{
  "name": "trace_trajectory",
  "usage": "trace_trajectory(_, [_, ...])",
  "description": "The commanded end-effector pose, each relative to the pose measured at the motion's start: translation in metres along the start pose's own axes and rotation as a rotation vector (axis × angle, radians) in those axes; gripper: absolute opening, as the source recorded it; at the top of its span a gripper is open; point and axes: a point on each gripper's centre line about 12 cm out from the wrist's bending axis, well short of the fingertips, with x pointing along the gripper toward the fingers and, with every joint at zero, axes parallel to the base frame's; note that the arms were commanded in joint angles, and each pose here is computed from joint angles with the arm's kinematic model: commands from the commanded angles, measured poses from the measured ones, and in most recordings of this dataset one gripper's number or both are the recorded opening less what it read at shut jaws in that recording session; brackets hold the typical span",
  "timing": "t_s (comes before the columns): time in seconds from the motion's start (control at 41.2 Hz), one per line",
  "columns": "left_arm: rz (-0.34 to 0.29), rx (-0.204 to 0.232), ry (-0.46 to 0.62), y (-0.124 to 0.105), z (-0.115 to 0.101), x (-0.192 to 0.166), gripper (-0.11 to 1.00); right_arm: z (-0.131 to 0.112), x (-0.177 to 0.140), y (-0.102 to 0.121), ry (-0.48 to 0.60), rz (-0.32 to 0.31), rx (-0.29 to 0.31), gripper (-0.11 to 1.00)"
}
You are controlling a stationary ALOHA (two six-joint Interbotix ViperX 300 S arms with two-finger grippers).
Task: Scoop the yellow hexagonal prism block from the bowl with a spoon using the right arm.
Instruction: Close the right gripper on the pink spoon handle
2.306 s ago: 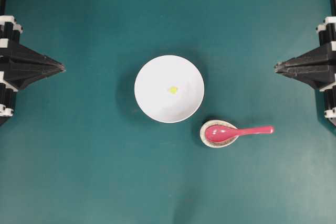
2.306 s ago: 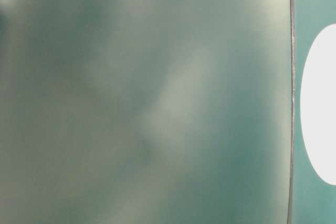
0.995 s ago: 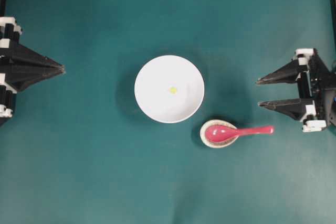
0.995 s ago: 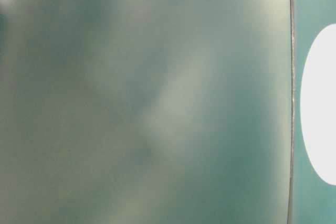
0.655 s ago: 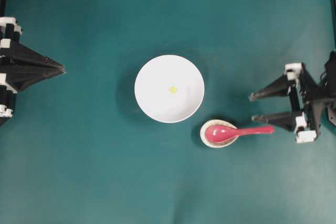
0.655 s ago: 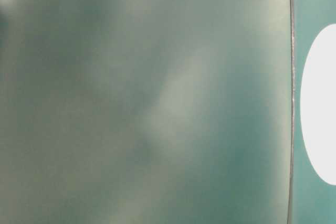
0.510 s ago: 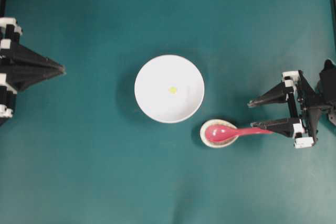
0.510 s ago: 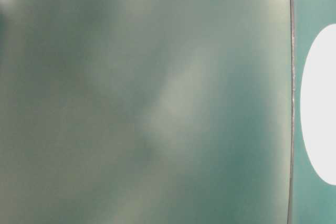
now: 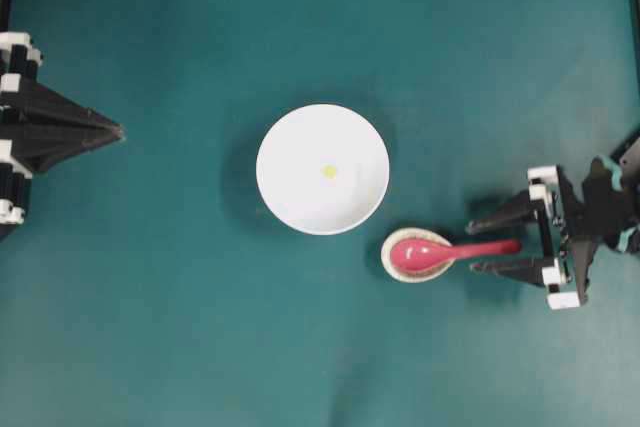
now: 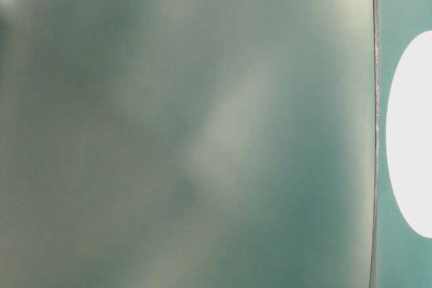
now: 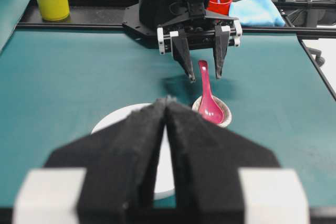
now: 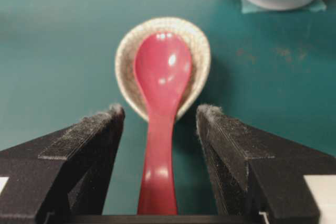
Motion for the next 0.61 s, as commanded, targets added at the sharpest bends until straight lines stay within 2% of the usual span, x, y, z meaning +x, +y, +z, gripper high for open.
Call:
trace_trajectory(0.0, [0.0,0.0,-0.028,0.0,0.011,0.0022,0.08,0.0015,0.0005,0.0013,-0.012,0.002,0.002,0.61])
trace_trajectory(0.583, [0.0,0.0,-0.023,0.0,0.011,0.0023,0.08,-0.0013,-0.0003,0.0032,0.01,0.014,-0.05,0.6])
